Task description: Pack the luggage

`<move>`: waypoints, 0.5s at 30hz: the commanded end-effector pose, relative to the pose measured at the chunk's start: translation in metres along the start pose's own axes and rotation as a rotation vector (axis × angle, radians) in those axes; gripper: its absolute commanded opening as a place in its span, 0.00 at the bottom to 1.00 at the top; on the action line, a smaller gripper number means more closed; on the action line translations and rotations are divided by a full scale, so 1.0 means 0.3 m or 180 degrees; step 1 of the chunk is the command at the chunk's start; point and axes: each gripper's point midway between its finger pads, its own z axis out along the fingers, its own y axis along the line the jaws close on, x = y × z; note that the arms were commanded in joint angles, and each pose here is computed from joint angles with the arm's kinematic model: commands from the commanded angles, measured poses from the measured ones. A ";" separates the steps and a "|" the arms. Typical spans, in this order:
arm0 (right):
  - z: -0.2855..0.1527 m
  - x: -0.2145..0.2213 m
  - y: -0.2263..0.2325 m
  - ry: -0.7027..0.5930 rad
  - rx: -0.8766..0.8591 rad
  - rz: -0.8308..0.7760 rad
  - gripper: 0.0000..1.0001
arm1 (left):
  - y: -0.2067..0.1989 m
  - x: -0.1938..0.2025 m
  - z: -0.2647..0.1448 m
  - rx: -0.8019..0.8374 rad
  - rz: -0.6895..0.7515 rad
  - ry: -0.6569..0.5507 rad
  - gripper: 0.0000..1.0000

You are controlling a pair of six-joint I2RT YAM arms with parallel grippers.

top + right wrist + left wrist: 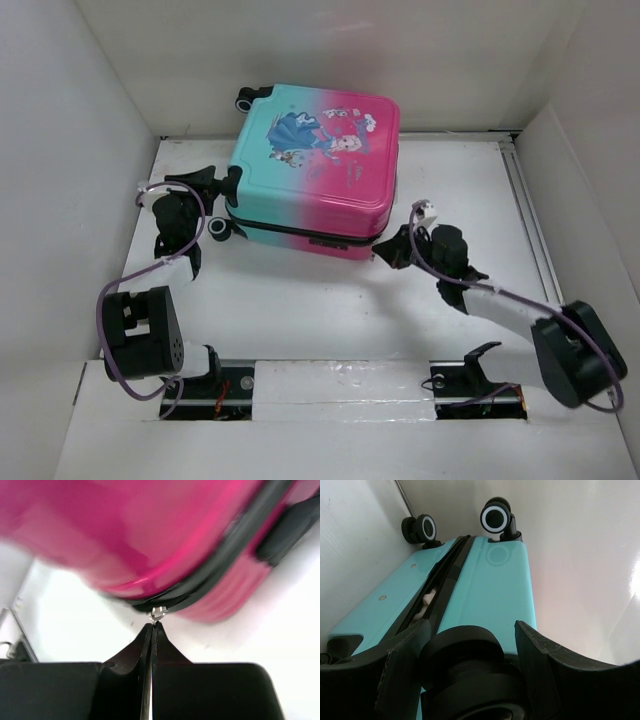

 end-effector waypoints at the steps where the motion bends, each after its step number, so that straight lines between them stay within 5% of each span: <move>1: -0.060 0.097 0.078 0.0265 0.0359 -0.0253 0.00 | -0.179 0.030 -0.037 0.0640 0.0205 0.0117 0.00; 8: -0.052 0.251 0.197 0.0714 0.0373 -0.0366 0.00 | -0.173 0.035 -0.039 0.0638 0.0202 0.0107 0.00; 15: 0.157 0.054 0.322 0.0327 0.0421 -0.0452 0.00 | -0.171 0.179 -0.134 0.0750 0.0361 0.0371 0.00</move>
